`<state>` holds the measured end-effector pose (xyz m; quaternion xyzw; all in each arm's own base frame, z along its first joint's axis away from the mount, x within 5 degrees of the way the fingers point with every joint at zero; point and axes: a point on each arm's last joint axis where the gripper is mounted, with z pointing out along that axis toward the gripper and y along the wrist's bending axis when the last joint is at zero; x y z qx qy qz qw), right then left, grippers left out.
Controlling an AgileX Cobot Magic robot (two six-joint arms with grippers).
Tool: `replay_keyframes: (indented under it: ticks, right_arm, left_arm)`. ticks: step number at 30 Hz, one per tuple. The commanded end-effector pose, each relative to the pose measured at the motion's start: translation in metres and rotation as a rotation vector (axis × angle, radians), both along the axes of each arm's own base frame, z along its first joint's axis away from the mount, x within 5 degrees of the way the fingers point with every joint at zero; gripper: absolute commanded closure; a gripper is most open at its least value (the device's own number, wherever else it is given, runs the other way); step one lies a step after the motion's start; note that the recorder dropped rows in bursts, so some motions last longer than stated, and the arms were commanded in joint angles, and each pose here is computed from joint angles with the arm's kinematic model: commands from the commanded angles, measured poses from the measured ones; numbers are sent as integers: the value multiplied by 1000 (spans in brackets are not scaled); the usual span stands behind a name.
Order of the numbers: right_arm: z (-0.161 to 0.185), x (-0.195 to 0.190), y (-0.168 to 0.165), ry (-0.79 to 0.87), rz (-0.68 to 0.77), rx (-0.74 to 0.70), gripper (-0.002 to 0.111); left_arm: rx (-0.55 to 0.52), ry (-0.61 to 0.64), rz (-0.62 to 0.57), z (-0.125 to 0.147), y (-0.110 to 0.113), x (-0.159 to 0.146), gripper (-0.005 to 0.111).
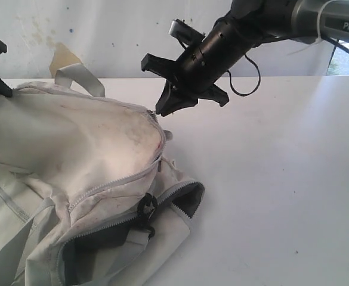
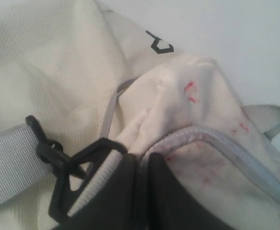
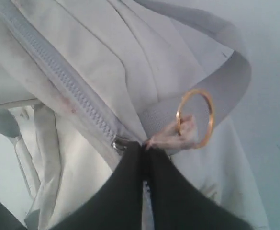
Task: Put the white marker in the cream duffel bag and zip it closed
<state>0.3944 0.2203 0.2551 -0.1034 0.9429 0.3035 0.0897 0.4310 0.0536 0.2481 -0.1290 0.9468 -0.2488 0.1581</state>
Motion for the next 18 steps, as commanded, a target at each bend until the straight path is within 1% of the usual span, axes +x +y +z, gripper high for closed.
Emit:
replay_keyframes:
  ticks: [1, 2, 3, 4, 5, 6, 7, 9, 11, 12, 14, 15, 16, 17, 18]
  right_arm:
    - [2, 1, -20, -37, 60, -98, 108]
    - [7, 3, -12, -73, 64, 3, 108]
    - [12, 5, -7, -108, 70, 79, 108]
    - [20, 7, 0, -153, 70, 186, 108]
    - [25, 8, 5, -175, 75, 251, 108]
    - [29, 7, 11, -197, 84, 315, 108]
    - [31, 6, 13, -197, 92, 330, 108]
    - [30, 3, 17, -193, 110, 323, 108]
    - [28, 0, 20, -185, 133, 310, 108]
    - [27, -1, 21, -180, 139, 310, 108]
    - [25, -2, 24, -173, 148, 307, 108]
    - [23, -2, 24, -169, 147, 306, 108]
    - [22, -1, 24, -168, 147, 305, 108]
    - [20, -1, 25, -164, 147, 304, 108]
    - [19, 0, 25, -161, 146, 303, 108]
  left_arm:
    - [178, -123, 35, 3, 37, 4, 107]
    - [107, -177, -28, 7, 29, 5, 107]
    - [58, -224, -70, 11, 24, 7, 107]
    - [4, -285, -113, 15, 18, 9, 106]
    - [-27, -315, -139, 18, 15, 9, 104]
    - [-26, -356, -190, 20, 12, 9, 93]
    - [-14, -362, -204, 20, 13, 9, 86]
    - [9, -359, -217, 18, 14, 9, 67]
    - [17, -367, -232, 18, 14, 8, 50]
    - [19, -369, -236, 18, 14, 8, 45]
    - [23, -372, -234, 18, 14, 9, 37]
    - [24, -381, -253, 19, 13, 8, 37]
    - [15, -397, -288, 20, 11, 7, 37]
    - [-1, -430, -351, 21, 7, 6, 37]
    - [-36, -460, -400, 24, 1, 5, 37]
